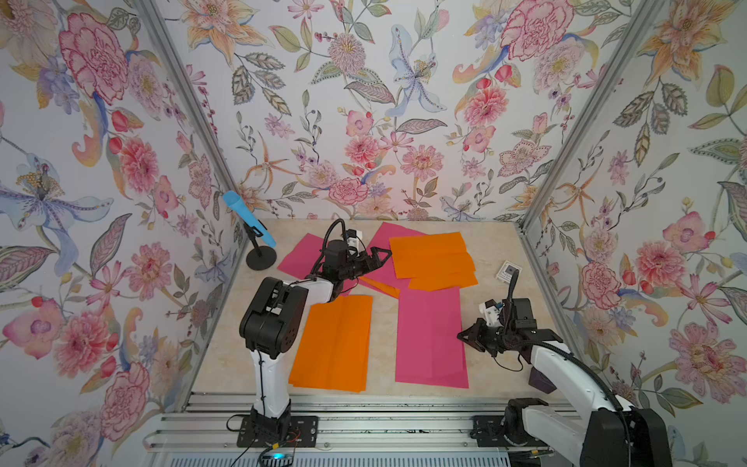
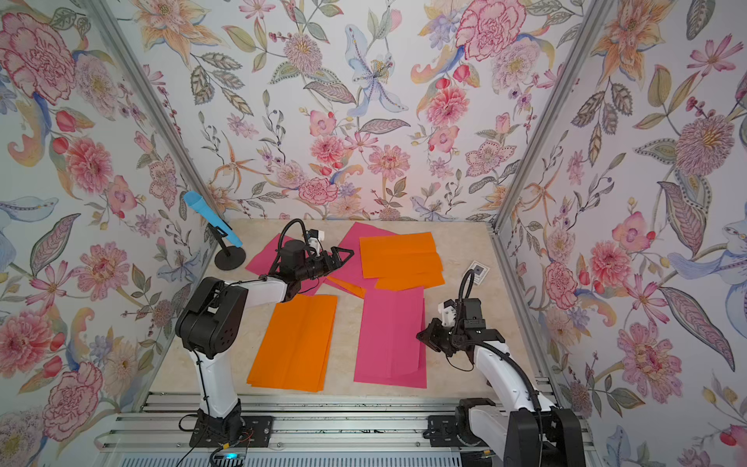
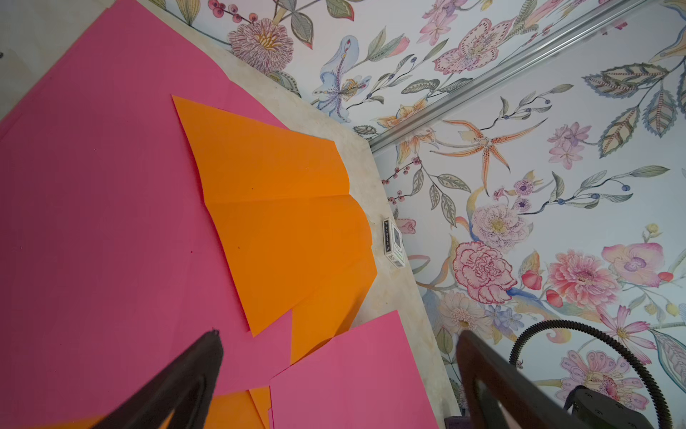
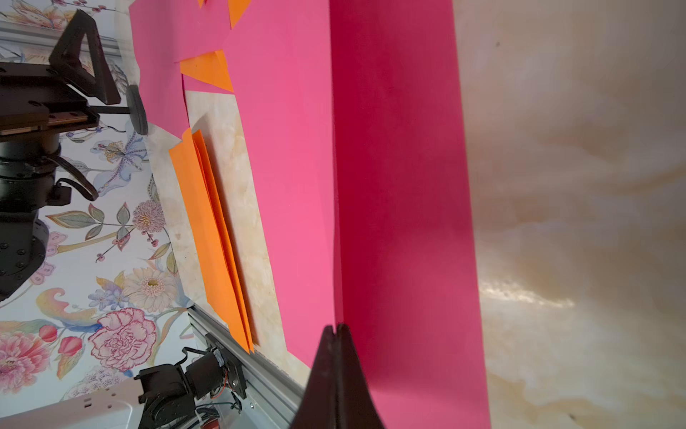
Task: Sort the scattered colored papers by color
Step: Place the colored paper.
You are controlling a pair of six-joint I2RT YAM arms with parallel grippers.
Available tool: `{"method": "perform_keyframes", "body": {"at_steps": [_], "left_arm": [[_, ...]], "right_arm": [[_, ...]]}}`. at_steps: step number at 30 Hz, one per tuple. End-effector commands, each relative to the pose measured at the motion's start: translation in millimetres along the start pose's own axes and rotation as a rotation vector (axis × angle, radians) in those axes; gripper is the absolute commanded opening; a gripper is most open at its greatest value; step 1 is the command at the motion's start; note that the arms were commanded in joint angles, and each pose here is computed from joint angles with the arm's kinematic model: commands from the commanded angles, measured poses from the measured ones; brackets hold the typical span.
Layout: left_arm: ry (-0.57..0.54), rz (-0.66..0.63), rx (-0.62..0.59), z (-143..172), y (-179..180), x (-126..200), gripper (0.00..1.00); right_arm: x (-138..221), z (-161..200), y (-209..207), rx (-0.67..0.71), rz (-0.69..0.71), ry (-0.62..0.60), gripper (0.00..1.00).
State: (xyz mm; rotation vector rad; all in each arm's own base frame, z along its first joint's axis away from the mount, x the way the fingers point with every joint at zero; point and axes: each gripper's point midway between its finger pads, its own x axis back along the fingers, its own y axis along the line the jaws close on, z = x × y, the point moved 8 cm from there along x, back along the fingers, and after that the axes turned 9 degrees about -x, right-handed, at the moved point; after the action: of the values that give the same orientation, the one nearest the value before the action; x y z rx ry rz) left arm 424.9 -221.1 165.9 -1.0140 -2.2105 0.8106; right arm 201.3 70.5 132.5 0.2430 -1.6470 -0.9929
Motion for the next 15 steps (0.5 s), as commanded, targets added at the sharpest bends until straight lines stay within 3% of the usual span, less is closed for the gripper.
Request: {"method": "perform_keyframes", "body": {"at_steps": [1,10,11,14,15], "left_arm": [[0.004,0.007,-0.034,0.6,-13.2,4.7,1.0],[0.01,0.009,-0.039,1.9,-15.7,3.0,1.0],[0.01,0.011,-0.04,2.0,-15.9,2.0,1.0],[0.014,0.019,-0.044,1.9,-19.6,0.4,1.0],[0.018,0.019,-0.046,2.3,-19.8,0.3,1.0]], "right_arm": [[-0.3,-0.2,6.2,0.031,-0.028,0.052,0.0],[8.2,9.9,-4.3,0.024,0.035,0.024,0.0],[8.5,9.2,-5.2,0.022,0.042,0.02,0.05],[7.4,6.5,-8.4,0.007,0.066,0.016,0.36],[6.7,6.2,-8.8,0.005,0.07,0.02,0.4]]}}
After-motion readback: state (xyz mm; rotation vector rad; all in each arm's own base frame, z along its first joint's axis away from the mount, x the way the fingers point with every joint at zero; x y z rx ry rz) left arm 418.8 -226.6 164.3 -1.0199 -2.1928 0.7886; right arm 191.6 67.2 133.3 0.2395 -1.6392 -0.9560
